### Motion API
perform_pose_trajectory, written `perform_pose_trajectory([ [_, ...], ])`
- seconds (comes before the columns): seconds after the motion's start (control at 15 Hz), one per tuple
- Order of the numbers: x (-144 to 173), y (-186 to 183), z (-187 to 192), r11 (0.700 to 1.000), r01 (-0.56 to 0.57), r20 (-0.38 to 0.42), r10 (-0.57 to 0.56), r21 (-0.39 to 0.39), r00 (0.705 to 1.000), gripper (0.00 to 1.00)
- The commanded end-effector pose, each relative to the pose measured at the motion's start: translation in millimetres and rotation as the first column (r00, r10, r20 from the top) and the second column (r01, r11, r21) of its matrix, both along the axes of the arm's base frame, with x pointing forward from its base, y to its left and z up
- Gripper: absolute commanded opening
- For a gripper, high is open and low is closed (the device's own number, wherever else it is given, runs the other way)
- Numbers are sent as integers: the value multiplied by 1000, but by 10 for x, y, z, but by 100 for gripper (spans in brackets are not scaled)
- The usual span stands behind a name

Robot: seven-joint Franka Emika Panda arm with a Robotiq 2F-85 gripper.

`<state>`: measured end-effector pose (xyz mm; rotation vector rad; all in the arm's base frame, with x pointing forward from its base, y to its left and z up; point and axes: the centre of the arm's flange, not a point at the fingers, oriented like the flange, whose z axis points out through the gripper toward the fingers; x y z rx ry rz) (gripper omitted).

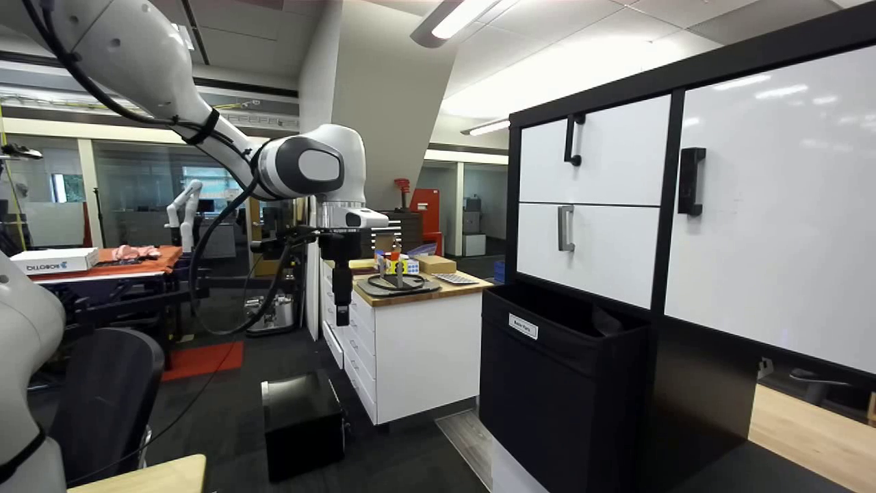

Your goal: Open the bottom left drawer of the cabinet

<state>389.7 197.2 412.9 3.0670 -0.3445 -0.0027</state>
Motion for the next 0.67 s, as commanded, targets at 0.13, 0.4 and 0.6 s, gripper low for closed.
perform_pose_trajectory([
  [0.13, 0, 0, 0, 1000, 0, 0, 0, 0, 1000, 100],
  [0.4, 31, -18, -2, 1000, 3, 25, -3, 0, 1000, 100],
  [0.6, 161, -103, 18, 1000, 8, 57, -10, 23, 998, 100],
])
